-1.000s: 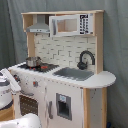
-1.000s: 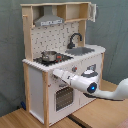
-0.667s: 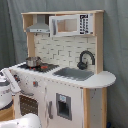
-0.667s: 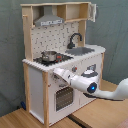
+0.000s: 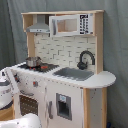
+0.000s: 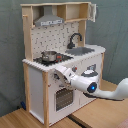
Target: Play with the kitchen
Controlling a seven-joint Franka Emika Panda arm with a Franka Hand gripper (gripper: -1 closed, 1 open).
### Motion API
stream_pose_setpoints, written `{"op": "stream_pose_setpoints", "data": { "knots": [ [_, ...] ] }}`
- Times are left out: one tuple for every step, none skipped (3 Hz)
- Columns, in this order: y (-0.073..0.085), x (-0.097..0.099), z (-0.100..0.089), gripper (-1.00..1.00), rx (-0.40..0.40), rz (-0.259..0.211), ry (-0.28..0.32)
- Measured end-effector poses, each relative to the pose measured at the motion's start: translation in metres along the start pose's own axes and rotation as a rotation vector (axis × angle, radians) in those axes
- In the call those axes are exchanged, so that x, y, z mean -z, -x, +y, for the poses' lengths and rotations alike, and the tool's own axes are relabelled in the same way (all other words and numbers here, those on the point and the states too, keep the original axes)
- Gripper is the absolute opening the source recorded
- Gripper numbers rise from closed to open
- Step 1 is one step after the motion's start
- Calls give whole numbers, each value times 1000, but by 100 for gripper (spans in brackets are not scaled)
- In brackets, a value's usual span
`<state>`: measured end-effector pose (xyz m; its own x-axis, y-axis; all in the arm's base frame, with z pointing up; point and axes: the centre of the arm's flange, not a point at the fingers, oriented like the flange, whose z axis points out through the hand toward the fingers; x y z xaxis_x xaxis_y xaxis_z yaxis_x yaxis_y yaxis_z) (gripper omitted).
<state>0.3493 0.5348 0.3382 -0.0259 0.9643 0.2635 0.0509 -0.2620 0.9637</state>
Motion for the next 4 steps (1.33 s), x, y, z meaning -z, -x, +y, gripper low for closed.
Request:
{"op": "stream_pose_setpoints", "data": {
  "knots": [
    [-1, 1, -1, -100, -27, 9, -4],
    [-2, 1, -2, 100, -27, 10, -5],
    [16, 15, -3, 100, -10, 6, -14],
    [18, 33, 9, 100, 38, 16, 1]
  ]
}}
